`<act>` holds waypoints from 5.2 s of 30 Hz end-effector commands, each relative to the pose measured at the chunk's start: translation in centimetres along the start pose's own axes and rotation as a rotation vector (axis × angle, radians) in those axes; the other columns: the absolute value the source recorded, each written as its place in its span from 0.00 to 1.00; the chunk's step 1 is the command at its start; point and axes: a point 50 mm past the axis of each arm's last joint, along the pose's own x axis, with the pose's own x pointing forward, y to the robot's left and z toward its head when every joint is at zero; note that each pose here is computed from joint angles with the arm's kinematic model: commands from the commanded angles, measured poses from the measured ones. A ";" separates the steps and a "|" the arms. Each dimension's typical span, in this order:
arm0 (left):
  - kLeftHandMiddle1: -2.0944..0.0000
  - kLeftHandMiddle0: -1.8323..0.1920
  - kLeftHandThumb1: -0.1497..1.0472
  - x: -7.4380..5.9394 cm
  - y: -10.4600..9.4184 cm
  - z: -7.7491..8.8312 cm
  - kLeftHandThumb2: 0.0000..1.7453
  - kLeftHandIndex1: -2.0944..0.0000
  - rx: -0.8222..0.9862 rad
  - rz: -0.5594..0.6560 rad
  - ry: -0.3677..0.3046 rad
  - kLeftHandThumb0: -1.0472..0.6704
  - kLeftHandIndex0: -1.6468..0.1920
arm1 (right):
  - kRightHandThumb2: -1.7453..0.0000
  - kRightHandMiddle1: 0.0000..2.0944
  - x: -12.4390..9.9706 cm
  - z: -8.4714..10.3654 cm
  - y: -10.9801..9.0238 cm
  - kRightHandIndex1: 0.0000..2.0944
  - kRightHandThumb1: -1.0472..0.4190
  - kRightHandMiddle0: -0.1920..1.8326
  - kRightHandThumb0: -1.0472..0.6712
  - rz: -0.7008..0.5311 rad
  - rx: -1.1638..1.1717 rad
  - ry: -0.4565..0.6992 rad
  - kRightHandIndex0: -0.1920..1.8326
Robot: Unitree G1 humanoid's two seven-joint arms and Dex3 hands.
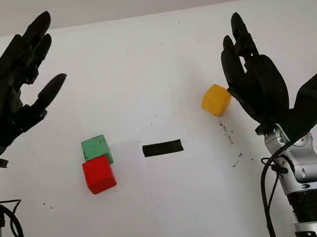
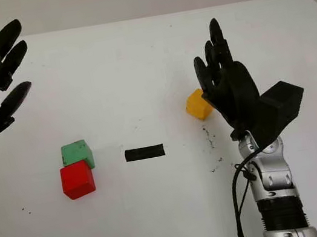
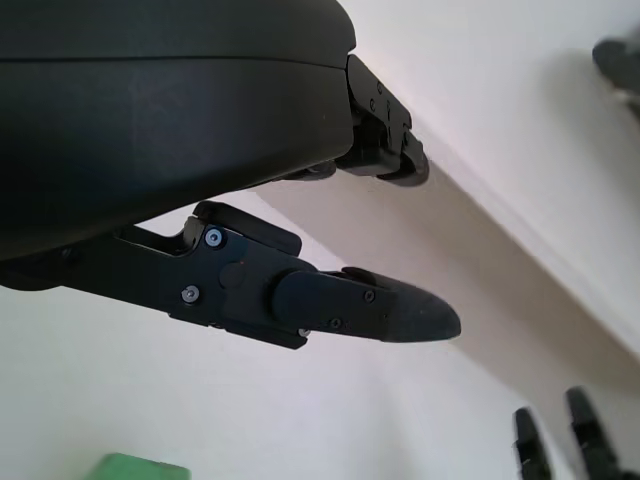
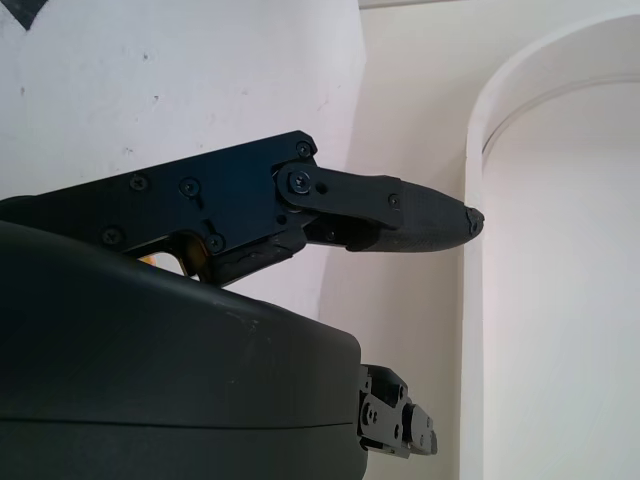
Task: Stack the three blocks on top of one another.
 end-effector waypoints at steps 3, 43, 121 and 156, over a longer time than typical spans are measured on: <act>0.99 0.82 0.89 0.8 0.9 2.2 0.02 0.95 0.184 -0.149 -0.020 0.30 0.69 | 0.66 0.00 0.6 0.8 -0.2 0.00 0.00 0.00 0.20 -0.001 -0.019 -0.033 0.00; 0.99 1.00 0.85 -1.6 -4.8 4.3 0.03 0.97 1.152 -0.749 -0.590 0.39 0.69 | 0.66 0.00 0.0 -0.3 1.2 0.00 0.00 0.00 0.17 0.013 -0.063 0.020 0.00; 0.99 0.99 0.88 -0.9 -8.1 1.7 0.03 0.94 1.211 -0.724 -0.442 0.16 0.73 | 0.66 0.00 -0.4 0.2 0.4 0.00 0.00 0.00 0.17 0.037 -0.062 0.022 0.00; 0.97 0.79 0.90 -0.5 -7.8 2.9 0.03 0.21 1.246 -0.601 -0.610 0.42 0.70 | 0.67 0.00 -0.6 0.2 0.5 0.00 0.00 0.00 0.18 0.047 -0.038 0.019 0.00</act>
